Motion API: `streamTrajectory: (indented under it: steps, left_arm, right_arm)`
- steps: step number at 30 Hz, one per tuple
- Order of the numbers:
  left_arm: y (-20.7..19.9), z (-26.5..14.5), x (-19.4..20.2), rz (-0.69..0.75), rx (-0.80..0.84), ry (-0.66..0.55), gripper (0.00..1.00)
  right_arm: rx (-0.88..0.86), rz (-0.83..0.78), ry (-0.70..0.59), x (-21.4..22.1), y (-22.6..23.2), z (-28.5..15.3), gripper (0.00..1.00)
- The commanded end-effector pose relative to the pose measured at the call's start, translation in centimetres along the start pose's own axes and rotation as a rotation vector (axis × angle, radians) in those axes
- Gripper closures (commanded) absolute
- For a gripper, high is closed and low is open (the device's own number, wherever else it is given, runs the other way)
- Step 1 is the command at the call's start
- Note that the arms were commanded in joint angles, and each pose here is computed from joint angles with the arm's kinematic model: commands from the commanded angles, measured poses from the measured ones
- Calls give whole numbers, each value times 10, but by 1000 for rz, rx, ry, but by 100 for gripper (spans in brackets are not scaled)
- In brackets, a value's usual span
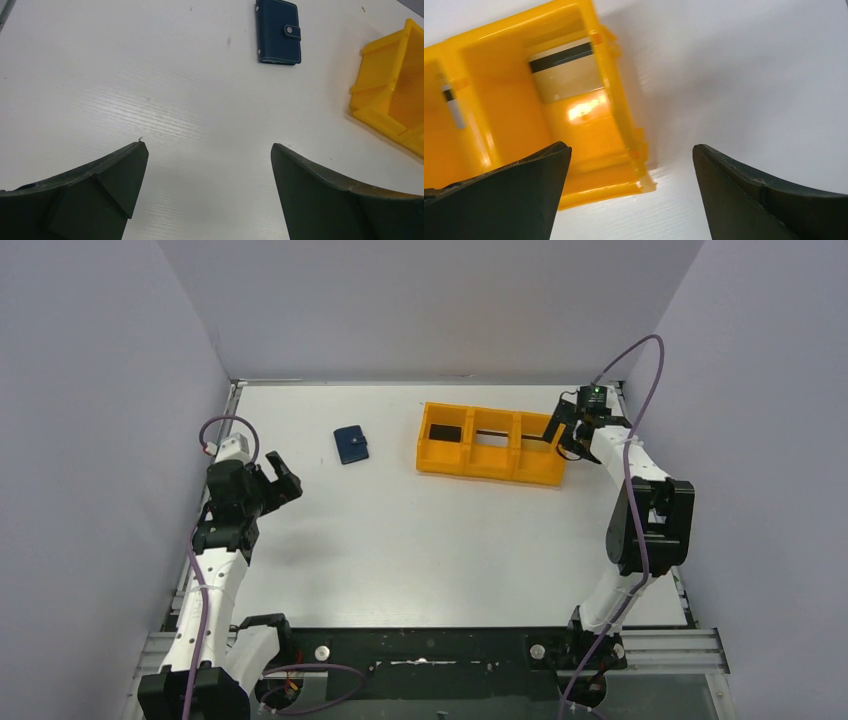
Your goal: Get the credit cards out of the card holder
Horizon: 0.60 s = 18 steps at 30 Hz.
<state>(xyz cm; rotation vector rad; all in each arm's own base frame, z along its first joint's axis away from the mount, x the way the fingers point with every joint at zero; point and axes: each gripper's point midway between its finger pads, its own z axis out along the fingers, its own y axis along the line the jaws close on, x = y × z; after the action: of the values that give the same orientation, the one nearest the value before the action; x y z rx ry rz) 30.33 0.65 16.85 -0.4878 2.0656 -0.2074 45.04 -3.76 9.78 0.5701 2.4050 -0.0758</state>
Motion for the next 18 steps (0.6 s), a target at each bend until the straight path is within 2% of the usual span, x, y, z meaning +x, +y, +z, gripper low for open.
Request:
streamTrajectory:
  steps: [1, 7, 10, 18]
  left_arm:
    - [-3, 7, -15, -41, 3, -42, 3]
    - [-20, 37, -34, -112, 8, 35, 3]
    - [-37, 66, -38, -132, 33, 88, 3]
    - [-98, 156, -44, 22, -35, 185, 3]
  right_arm:
    - [-176, -59, -134, -24, 48, -50, 2]
    - [-158, -95, -142, -5, 61, -66, 2]
    - [-220, -127, -145, 8, 80, -78, 2]
    - [-290, -146, -152, 40, 94, -114, 2]
